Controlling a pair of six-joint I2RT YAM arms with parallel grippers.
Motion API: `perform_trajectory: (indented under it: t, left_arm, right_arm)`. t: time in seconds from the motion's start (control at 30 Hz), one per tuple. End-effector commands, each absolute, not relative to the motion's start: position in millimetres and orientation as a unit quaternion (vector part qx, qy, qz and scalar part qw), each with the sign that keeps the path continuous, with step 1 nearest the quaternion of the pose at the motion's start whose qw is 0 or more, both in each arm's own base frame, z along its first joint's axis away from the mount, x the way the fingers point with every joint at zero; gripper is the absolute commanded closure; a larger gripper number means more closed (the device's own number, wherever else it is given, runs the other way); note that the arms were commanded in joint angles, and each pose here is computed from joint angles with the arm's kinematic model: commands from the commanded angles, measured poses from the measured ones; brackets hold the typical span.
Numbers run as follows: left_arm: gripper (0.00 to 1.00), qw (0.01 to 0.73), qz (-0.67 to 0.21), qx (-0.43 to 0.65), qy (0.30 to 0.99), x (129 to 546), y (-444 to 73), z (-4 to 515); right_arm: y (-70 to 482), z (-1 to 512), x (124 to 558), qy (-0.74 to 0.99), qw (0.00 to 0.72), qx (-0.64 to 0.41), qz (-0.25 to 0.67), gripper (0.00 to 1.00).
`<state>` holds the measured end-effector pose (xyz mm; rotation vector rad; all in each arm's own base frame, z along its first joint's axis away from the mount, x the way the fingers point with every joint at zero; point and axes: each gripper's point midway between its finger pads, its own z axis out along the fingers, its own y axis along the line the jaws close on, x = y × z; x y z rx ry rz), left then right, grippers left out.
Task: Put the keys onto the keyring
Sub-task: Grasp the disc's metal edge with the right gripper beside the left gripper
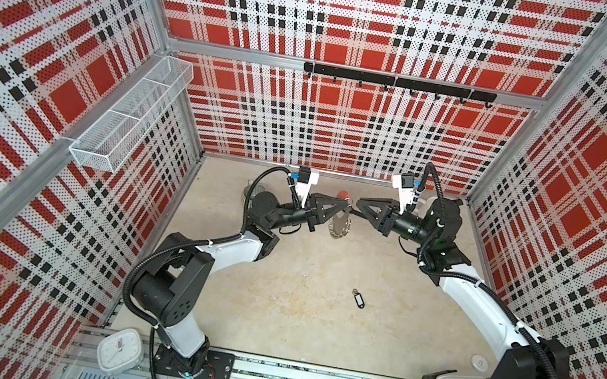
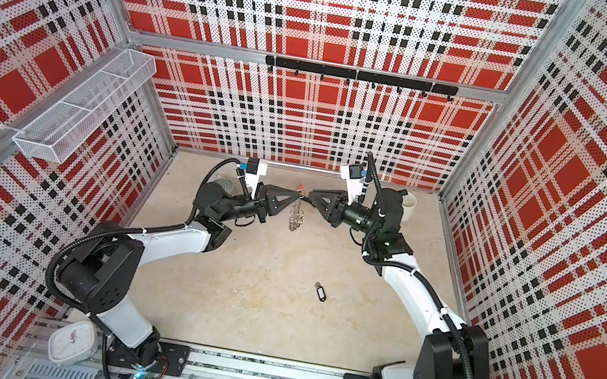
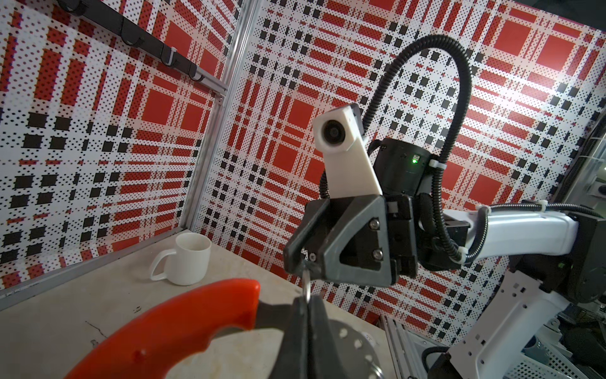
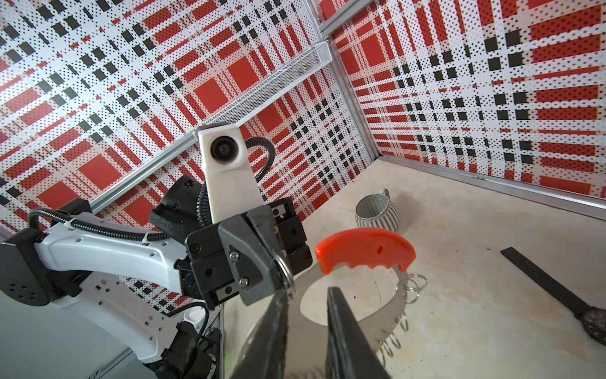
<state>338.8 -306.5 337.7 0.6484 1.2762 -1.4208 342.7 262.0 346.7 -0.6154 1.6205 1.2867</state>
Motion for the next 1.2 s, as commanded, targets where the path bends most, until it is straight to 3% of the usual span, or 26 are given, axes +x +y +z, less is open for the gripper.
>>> perform_trajectory:
  t: [0.0,0.67,0.97,1.07,1.17]
  left_arm:
    - [1.00,0.547,-0.600,0.292,0.505,333,-305,357]
    - [1.00,0.542,-0.606,0.292,0.504,335,-306,360]
    - [1.00,0.538,-0.608,0.290,0.507,335,-307,359]
    - [1.00,0.540,-0.608,0.285,0.508,336,-305,359]
    - [0.87,0.552,-0.604,0.265,0.511,342,-298,361]
  right_arm:
    - [272,353,338,0.650,0.468,-0.277,0.531,0.75]
    - [285,351,337,0.642,0.453,-0.288,0.547,0.84]
    - [286,354,339,0.635,0.462,-0.288,0.549,1.00]
    - [285,355,341,0.635,0.465,-0.273,0.553,1.00]
    - [281,357,345,0.629,0.488,-0.257,0.547,1.00]
